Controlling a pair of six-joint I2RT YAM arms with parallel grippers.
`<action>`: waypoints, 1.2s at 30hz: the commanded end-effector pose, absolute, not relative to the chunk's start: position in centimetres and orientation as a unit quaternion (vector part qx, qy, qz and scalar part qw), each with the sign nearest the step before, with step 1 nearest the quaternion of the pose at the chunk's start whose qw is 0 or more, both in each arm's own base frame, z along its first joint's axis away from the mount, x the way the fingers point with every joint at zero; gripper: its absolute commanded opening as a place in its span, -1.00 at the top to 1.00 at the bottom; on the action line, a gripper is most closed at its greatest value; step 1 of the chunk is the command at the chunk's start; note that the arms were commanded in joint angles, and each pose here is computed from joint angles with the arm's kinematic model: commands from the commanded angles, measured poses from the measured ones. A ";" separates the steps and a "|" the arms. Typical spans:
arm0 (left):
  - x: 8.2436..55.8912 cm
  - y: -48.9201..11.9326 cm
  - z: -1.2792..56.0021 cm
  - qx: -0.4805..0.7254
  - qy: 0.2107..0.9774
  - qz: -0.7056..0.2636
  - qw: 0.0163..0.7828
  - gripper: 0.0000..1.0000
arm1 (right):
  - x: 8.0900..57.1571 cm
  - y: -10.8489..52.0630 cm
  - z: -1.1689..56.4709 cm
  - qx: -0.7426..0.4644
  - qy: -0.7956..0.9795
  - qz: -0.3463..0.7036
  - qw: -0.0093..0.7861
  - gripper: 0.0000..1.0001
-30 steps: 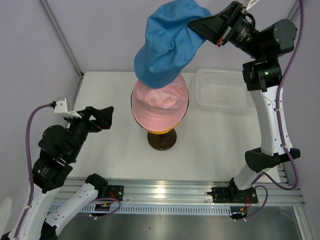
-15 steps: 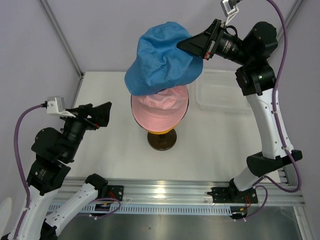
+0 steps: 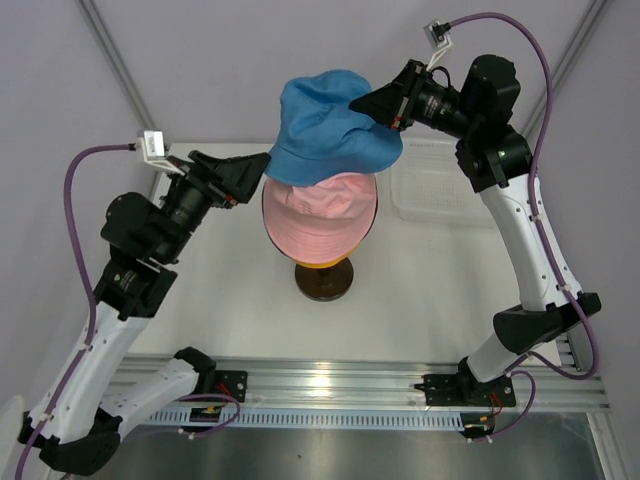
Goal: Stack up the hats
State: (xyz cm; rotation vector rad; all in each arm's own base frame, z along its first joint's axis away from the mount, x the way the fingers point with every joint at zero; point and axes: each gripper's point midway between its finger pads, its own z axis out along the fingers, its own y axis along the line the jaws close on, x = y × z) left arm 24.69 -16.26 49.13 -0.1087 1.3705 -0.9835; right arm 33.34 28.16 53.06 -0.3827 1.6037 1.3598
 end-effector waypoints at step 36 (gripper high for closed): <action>25.0 -20.5 53.7 -0.139 0.536 -0.654 0.516 0.98 | 32.0 26.8 54.9 -0.152 0.615 0.524 0.569 1.00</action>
